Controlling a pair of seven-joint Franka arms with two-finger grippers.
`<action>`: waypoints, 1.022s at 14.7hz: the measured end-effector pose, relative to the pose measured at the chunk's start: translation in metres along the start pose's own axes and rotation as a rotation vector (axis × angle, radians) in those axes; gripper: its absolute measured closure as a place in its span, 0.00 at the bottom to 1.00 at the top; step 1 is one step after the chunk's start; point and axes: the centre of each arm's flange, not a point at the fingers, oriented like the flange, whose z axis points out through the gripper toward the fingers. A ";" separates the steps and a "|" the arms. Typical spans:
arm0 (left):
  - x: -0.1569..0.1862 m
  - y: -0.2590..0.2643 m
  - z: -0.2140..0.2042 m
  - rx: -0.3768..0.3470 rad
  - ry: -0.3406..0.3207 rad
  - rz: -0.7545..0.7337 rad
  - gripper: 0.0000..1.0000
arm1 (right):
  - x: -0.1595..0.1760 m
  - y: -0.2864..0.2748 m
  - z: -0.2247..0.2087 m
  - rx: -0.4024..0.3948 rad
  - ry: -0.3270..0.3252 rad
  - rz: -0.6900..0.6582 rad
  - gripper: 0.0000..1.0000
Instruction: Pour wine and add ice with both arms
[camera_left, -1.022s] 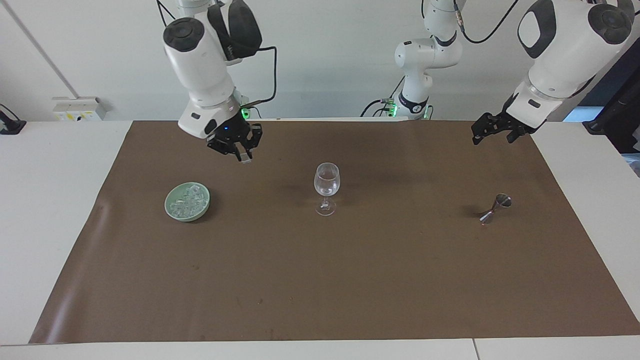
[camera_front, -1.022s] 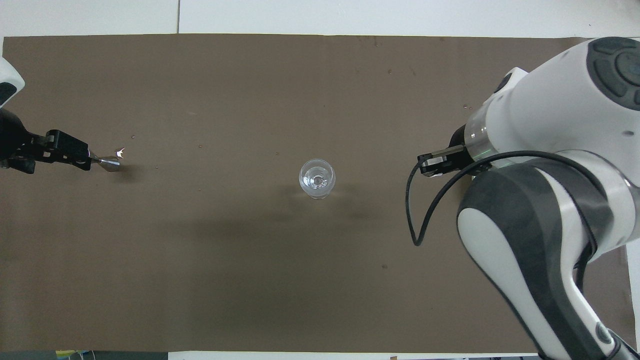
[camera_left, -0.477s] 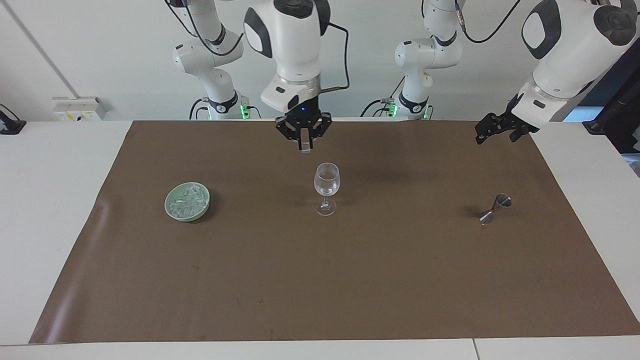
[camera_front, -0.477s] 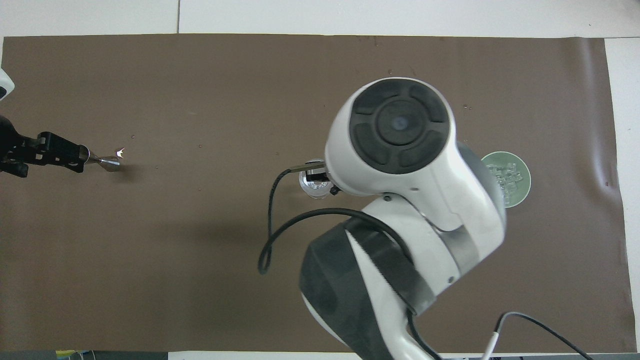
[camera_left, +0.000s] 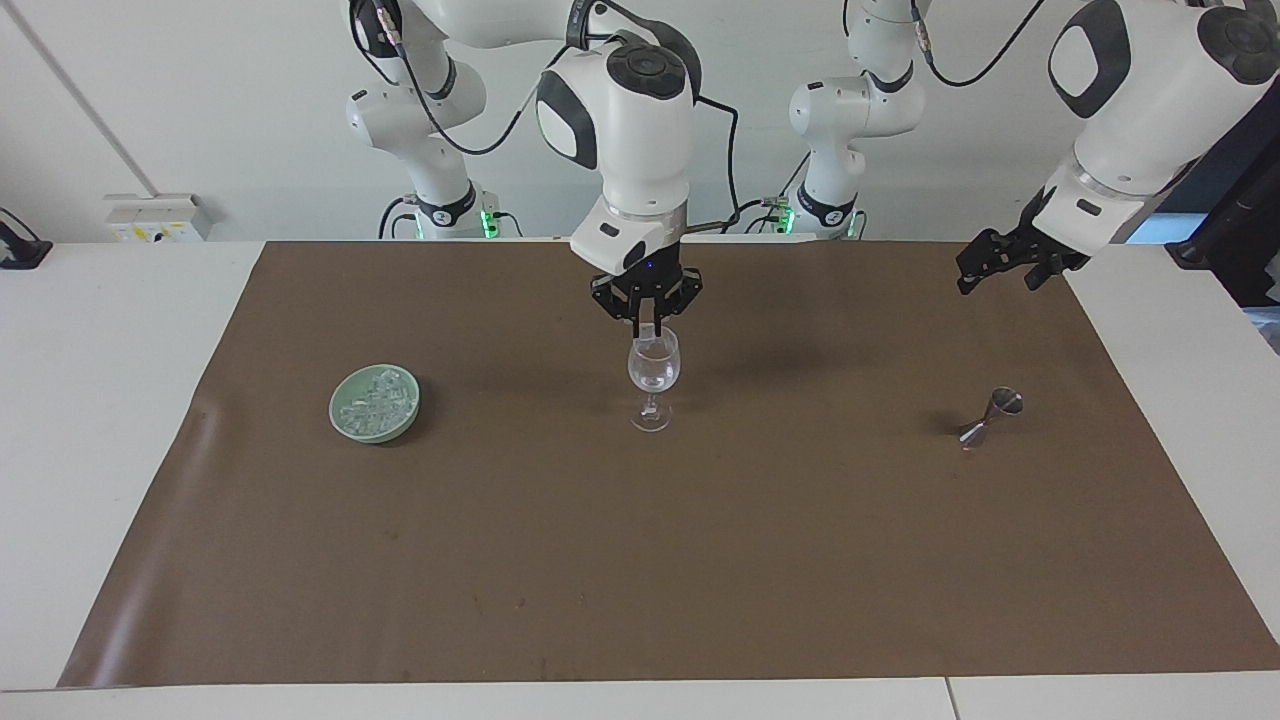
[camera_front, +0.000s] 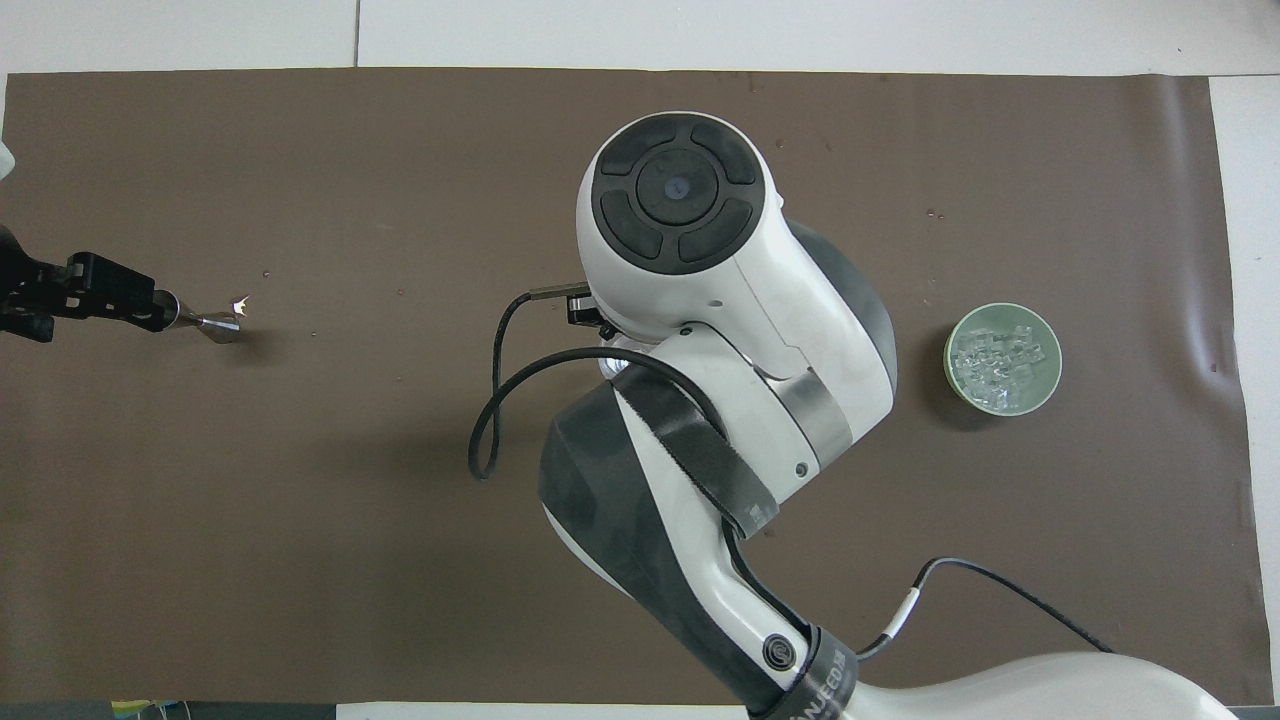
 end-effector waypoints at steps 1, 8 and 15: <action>0.001 0.000 0.000 0.000 0.005 0.007 0.00 | -0.001 -0.001 0.002 0.001 -0.002 0.000 0.76; -0.012 0.004 0.005 0.001 0.002 0.026 0.00 | -0.015 -0.017 0.032 -0.001 -0.009 -0.003 0.76; -0.012 0.003 0.004 0.002 0.013 0.029 0.00 | -0.026 -0.013 0.045 -0.004 -0.007 -0.008 0.76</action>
